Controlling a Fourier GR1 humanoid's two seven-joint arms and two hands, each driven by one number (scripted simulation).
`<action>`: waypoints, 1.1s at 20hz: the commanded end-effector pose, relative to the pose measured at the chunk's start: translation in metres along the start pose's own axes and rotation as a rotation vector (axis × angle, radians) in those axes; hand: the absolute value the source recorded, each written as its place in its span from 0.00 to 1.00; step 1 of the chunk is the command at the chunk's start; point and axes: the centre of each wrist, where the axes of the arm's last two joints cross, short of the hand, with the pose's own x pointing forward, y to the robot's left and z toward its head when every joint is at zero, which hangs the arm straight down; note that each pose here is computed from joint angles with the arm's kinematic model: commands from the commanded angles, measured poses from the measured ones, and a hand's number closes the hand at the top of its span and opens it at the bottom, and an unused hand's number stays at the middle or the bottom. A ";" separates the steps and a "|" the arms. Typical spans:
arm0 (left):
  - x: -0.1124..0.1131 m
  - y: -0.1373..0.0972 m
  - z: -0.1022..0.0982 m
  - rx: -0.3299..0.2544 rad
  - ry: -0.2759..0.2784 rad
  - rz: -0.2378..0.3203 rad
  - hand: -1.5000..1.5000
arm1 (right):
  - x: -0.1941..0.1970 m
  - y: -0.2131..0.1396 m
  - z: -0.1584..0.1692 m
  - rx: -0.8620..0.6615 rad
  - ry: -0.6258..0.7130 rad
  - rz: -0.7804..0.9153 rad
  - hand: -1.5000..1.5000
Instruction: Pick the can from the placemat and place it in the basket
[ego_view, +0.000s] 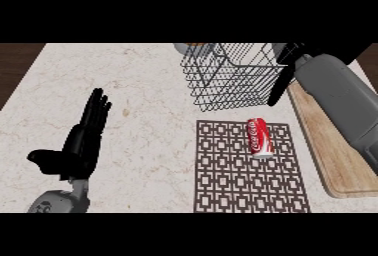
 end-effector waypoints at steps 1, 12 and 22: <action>-0.002 0.012 0.005 0.015 0.005 -0.002 0.50 | 0.035 0.037 0.031 0.051 0.138 0.162 0.00; -0.001 0.008 0.015 0.027 0.004 0.032 0.50 | 0.051 0.052 0.042 0.013 0.130 0.197 0.00; 0.000 0.014 0.021 0.056 0.000 -0.007 0.50 | 0.048 0.061 0.023 0.034 0.164 0.201 0.00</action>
